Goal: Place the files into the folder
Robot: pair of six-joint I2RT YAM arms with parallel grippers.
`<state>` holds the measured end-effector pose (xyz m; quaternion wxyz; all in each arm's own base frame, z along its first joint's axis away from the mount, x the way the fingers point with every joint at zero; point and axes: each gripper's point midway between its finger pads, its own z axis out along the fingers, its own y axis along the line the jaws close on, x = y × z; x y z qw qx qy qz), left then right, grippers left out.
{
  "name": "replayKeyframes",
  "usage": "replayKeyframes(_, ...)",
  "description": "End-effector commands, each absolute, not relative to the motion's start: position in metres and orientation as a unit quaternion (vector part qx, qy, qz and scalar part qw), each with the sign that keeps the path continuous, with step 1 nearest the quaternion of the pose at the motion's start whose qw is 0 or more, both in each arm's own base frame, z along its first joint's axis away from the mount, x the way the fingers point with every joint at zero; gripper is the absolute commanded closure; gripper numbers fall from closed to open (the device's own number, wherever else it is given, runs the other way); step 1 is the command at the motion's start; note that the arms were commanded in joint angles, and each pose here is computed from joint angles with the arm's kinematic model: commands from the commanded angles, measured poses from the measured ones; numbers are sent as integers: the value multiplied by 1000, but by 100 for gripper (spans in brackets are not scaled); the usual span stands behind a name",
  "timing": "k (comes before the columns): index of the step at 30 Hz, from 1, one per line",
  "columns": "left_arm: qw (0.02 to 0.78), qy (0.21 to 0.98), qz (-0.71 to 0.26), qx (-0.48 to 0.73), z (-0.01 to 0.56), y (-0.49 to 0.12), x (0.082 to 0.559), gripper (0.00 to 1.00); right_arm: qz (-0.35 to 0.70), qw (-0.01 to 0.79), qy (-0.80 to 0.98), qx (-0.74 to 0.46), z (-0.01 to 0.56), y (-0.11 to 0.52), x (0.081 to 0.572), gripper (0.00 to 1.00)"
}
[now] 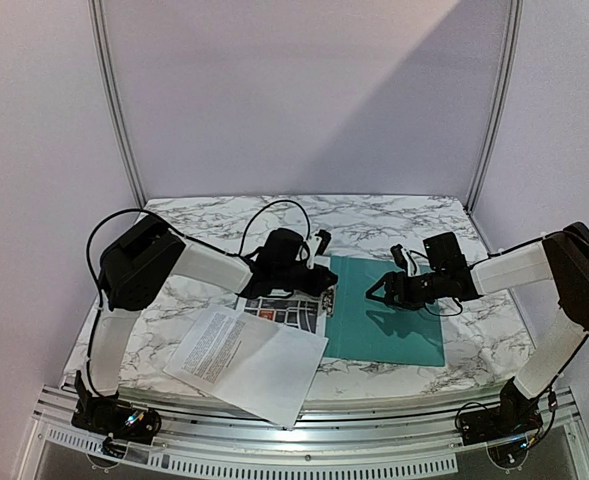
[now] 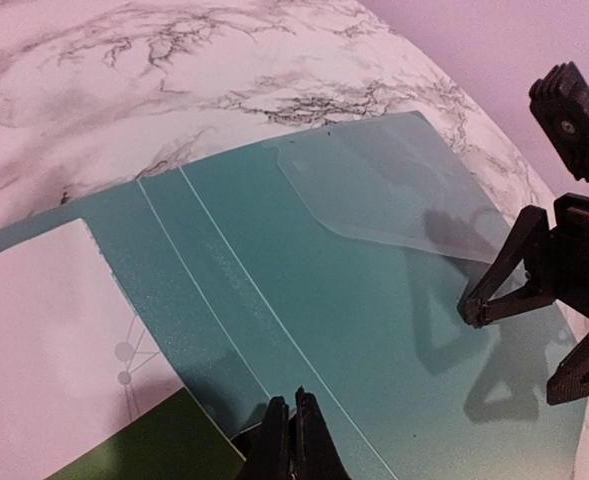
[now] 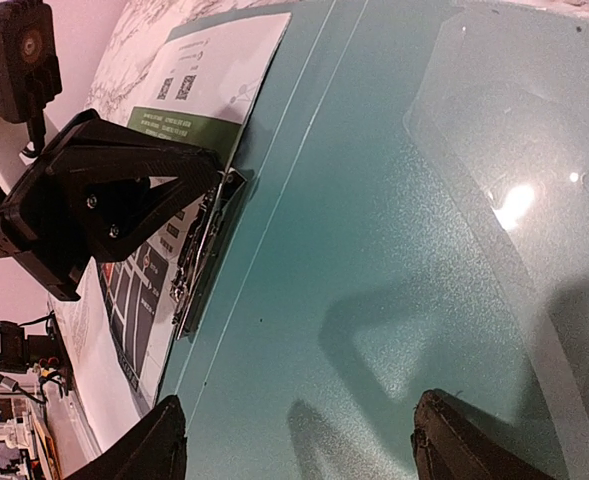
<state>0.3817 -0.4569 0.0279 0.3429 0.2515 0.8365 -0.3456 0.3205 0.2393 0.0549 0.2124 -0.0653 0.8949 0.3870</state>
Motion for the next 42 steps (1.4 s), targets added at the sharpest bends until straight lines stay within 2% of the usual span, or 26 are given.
replayKeyframes(1, 88, 953, -139, 253, -156, -340, 294, 100, 386, 206, 897, -63, 54, 240, 316, 22)
replayKeyframes(31, 85, 962, -116, 232, -171, -316, 286, 100, 380, 199, 901, -61, 48, 244, 316, 22)
replayKeyframes(42, 109, 942, -202, 247, -134, -362, 288, 100, 381, 199, 901, -63, 49, 246, 316, 22)
